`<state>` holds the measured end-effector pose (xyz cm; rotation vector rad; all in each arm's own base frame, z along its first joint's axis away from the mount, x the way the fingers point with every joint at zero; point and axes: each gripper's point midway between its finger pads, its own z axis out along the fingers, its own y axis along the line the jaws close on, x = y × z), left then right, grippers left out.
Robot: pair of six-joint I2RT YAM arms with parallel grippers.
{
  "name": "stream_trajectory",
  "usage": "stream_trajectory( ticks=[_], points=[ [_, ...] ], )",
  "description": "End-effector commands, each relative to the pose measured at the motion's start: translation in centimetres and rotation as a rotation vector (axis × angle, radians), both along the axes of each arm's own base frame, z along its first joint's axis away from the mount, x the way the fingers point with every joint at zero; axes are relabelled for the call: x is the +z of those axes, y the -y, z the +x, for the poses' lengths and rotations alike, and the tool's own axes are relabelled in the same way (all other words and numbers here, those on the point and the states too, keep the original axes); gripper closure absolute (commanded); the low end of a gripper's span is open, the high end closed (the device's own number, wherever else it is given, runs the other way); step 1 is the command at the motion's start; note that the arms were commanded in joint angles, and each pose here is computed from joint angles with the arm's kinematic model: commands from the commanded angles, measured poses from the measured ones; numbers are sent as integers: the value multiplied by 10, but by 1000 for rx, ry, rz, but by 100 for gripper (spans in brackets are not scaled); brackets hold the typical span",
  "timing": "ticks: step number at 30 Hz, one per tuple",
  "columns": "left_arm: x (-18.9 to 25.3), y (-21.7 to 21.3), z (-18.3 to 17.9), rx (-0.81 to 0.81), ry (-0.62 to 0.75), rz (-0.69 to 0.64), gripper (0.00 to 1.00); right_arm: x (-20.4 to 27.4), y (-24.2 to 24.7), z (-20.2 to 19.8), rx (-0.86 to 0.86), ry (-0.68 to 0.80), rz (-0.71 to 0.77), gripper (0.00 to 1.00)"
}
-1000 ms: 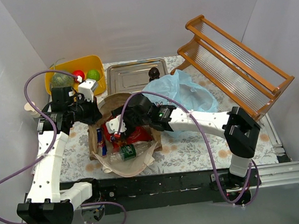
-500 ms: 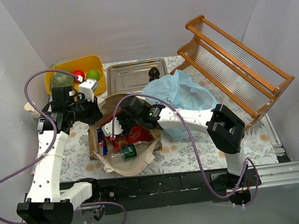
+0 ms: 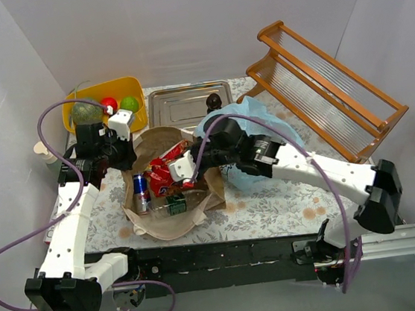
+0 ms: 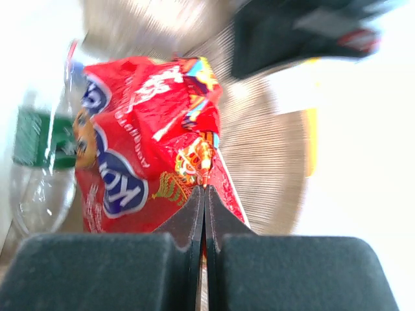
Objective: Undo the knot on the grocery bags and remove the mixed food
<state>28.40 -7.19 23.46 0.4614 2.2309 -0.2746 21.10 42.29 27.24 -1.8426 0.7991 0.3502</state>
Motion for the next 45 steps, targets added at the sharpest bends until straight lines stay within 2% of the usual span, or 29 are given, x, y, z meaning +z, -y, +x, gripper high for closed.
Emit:
stream_trajectory(
  ticks=[1,4,5,8,10,11,12,14,15,16,17,18,19,20,22,23,24,27,30,37,40,45],
  points=[
    [9,-11,10,55,82,24,100,133,8,-18,44,126,342,99],
    [1,-10,9,58,59,16,100,180,19,-10,-45,130,482,99],
    [-1,-10,9,63,50,11,100,195,22,-4,-90,69,563,99],
    [-5,-8,9,61,32,4,100,190,15,7,-100,21,502,99],
    [-1,-9,10,63,38,3,100,263,34,30,-223,38,739,99],
    [-1,-10,9,70,35,7,100,280,41,41,-252,19,793,99],
    [0,-9,9,70,37,4,100,259,35,48,-247,-83,717,99],
    [0,-7,9,62,38,-5,100,213,24,75,-285,-126,565,99],
    [0,-6,8,54,34,-10,99,218,29,83,-343,-182,594,99],
    [1,-7,8,58,35,-7,99,259,46,99,-349,-163,743,99],
    [0,-7,7,62,24,-6,99,321,65,94,-308,-108,901,99],
    [0,-8,6,66,22,-4,100,358,82,100,-350,-70,1006,99],
    [1,-8,6,68,25,-4,99,346,70,124,-404,-87,959,99],
    [1,-8,5,65,26,-7,99,383,84,111,-376,-37,1014,99],
    [1,-7,6,58,32,-6,98,358,74,108,-351,-67,914,99],
    [4,-8,9,61,46,-3,97,361,80,105,-347,-67,950,99],
    [5,-8,10,61,48,0,96,332,72,115,-364,-95,928,99],
    [5,-9,15,69,47,5,93,365,92,97,-351,-78,1018,99],
    [2,-7,14,58,38,-6,92,372,94,101,-369,-61,1030,99],
    [-3,-6,16,47,28,4,84,405,123,89,-389,162,1035,99],
    [-4,-4,16,38,26,-4,80,403,144,95,-448,246,1017,99],
    [-7,-2,19,26,27,-12,73,391,178,121,-574,292,982,99]
  ],
)
